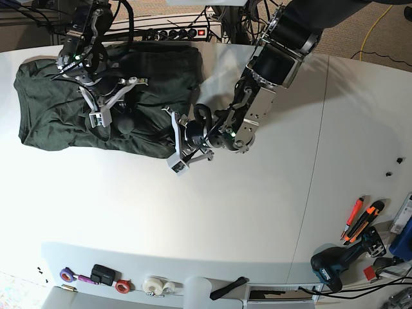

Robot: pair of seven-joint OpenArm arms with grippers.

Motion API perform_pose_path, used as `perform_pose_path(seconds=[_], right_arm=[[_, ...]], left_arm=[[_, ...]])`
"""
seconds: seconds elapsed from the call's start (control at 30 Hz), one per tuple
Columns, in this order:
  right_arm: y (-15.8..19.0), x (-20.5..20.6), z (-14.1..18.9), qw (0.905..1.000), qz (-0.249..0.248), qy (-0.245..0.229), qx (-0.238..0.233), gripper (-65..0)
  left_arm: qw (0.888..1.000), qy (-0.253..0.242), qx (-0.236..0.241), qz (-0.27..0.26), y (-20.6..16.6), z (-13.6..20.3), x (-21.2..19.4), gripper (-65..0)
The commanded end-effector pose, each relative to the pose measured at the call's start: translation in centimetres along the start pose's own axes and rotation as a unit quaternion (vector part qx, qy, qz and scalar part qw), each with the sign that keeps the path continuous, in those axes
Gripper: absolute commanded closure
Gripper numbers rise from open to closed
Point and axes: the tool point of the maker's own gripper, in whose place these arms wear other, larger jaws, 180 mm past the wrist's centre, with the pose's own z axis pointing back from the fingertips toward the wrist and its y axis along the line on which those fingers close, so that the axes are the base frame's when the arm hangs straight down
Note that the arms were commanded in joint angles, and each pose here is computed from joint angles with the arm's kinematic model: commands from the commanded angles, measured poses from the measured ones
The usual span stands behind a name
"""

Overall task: Layout the t-shirt on the table in an organized manner, then fold the t-shirt properly
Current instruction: 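Pull the shirt edges apart with both grippers to flatten the bundle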

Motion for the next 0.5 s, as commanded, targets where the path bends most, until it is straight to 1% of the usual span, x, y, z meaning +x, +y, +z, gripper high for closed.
perform_pose_path(seconds=[0.0,0.17,0.33,0.47], right_arm=[[-1.2,-0.1,0.5,0.9996,0.007,0.010,-0.025,0.0],[-2.5,0.1,0.8,0.9990,0.003,0.011,-0.044,0.0],[-3.6,0.1,1.2,0.9981,-0.010,0.010,-0.059,0.0],[-4.9,-0.4,2.1,0.9964,-0.021,0.026,-0.078,0.0]], left_arm=[[0.999,0.019,0.039,-0.014,1.9,0.5,0.0,0.0],[0.998,0.028,0.059,-0.017,3.0,0.9,-0.6,0.0],[0.998,0.026,0.061,-0.018,3.2,1.0,-0.6,0.0],[0.998,0.025,0.061,-0.018,3.2,1.0,-0.5,0.0]])
